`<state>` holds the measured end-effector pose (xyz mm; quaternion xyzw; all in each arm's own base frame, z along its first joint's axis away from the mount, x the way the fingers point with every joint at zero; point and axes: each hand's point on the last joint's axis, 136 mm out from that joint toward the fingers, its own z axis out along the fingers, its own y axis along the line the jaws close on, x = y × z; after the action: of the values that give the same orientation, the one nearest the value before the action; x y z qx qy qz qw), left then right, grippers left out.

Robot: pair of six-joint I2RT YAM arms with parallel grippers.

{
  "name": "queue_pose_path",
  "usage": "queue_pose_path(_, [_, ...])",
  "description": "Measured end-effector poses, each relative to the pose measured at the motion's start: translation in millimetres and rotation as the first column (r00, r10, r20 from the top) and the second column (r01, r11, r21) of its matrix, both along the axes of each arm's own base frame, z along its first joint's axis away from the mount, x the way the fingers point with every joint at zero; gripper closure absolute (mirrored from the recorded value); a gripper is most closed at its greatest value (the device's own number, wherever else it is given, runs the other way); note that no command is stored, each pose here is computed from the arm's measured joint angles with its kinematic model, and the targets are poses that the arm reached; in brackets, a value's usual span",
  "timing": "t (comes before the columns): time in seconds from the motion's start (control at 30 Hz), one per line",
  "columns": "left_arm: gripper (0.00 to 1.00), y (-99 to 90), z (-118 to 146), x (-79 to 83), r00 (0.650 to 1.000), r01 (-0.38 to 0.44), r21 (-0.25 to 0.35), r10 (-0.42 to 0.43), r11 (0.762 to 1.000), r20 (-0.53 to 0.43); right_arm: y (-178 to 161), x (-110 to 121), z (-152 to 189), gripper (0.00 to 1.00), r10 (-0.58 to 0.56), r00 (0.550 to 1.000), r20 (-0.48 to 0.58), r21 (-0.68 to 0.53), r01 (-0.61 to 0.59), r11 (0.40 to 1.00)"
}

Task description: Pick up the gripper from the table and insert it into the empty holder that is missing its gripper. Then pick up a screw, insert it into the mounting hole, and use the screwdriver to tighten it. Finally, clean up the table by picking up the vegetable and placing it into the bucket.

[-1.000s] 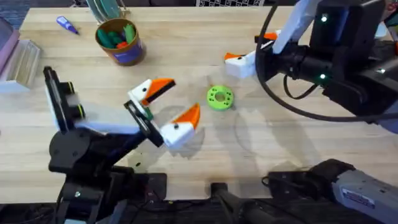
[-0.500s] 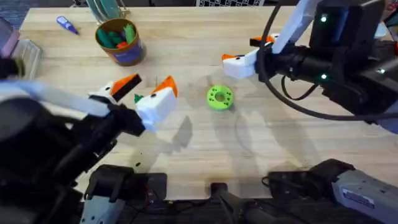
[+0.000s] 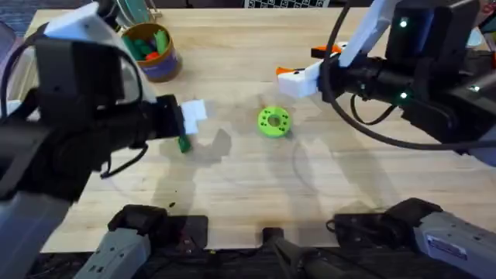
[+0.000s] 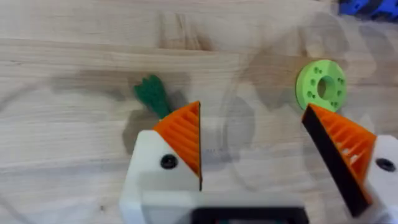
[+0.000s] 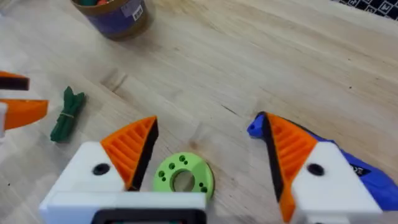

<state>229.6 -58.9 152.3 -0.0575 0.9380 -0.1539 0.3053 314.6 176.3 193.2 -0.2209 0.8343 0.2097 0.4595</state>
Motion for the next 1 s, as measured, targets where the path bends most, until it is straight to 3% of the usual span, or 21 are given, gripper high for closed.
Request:
queue_pose_path(0.1, [0.015,-2.4,-2,11.4,1.0,0.006,-0.002,-0.006,1.0,-0.008,0,0,0,0.01,0.0,1.0,0.0,0.0,0.0,1.0])
queue_pose_path(0.23, [0.015,-5.8,-10,15.3,0.999,0.017,-0.011,-0.018,1.0,-0.047,0,0,0,0.01,0.0,1.0,0.0,0.0,0.0,1.0])
queue_pose_path(0.33, [0.015,3.3,-23,13.9,0.993,-0.043,0.02,0.045,0.999,-0.11,0,0,0,0.01,0.0,1.0,0.0,0.0,0.0,1.0])
queue_pose_path(0.47, [0.015,27.5,-47,2.9,0.94,-0.231,0.096,0.248,0.968,-0.235,0,0,0,0.01,0.0,1.0,0.0,0.0,0.0,1.0])
queue_pose_path(0.5, [0.015,33.7,-57,4.9,0.902,-0.314,0.114,0.333,0.943,-0.274,0,0,0,0.01,0.0,1.0,0.0,0.0,0.0,1.0])
queue_pose_path(0.7, [0.015,40.7,-83,-1.3,0.813,-0.412,0.167,0.444,0.896,-0.376,0,0,0,0.011,0.0,1.0,0.0,0.0,0.0,1.0])
queue_pose_path(0.83, [0.015,38.5,-96,10.9,0.789,-0.448,0.16,0.473,0.879,-0.393,0,0,0,0.01,0.0,1.0,0.0,0.0,0.0,1.0])
queue_pose_path(1.0, [0.015,38.6,-113,9.6,0.751,-0.455,0.192,0.49,0.87,-0.442,0,0,0,0.009,0.0,1.0,0.0,0.0,0.0,1.0])
